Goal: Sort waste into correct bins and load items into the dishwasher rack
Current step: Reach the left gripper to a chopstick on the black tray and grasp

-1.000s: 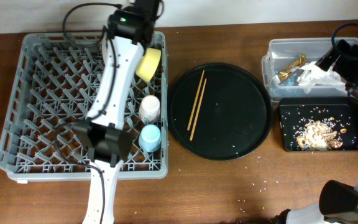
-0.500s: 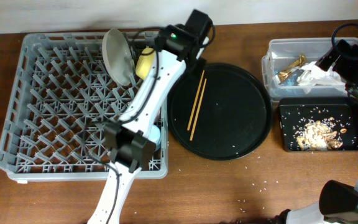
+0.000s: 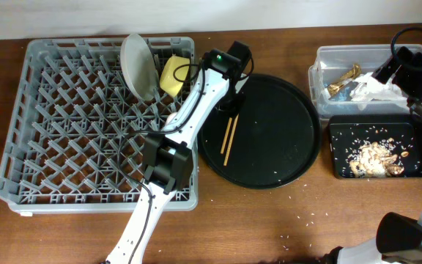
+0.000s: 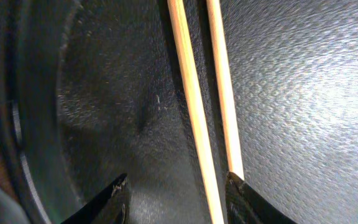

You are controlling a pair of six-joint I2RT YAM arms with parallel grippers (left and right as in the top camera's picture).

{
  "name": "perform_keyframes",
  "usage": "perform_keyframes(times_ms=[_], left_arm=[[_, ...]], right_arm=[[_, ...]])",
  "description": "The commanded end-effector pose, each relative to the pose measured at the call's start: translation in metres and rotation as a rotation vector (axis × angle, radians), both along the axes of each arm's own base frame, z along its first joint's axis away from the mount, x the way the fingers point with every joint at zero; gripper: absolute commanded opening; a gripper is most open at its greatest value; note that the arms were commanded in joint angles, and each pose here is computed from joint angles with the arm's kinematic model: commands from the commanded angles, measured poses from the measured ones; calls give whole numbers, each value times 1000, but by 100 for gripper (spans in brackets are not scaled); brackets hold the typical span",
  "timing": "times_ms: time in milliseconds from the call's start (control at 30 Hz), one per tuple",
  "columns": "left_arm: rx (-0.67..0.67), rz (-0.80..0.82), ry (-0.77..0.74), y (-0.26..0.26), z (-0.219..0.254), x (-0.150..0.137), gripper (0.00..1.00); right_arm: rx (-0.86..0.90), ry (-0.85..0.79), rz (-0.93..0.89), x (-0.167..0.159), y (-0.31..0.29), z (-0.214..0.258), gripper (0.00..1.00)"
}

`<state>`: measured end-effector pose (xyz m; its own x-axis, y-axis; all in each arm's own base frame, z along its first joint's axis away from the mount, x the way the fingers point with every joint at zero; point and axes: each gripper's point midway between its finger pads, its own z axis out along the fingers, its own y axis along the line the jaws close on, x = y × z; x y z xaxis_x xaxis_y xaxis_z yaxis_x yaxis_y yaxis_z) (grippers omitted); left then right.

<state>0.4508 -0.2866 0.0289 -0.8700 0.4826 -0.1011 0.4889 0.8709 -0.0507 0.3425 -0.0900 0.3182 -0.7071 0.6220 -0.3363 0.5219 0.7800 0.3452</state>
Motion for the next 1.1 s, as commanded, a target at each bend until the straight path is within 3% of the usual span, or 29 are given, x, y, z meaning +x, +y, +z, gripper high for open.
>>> perform_keyframes(times_ms=[0,267,433,567,700,967,1067], left_arm=[[3,-15,30,-1,-18,-2,48],[4,-15,31,-3,-33,1,47],[6,-25,34,-7,-35,-2,19],[7,-43,35,-15,-37,-7,3],[10,-48,38,-16,-30,-11,1],[-112,-31,-181,-12,100,4,1],[-56,-8,-273,9,145,1,1]], right_arm=[[-5,5,-8,-1,-2,0,99],[-5,5,-8,-1,-2,0,98],[-5,5,-8,-1,-2,0,98],[-5,5,-8,-1,-2,0,98],[-5,5,-8,-1,-2,0,98],[-5,5,-8,-1,-2,0,99],[-5,5,-8,-1,-2,0,98]])
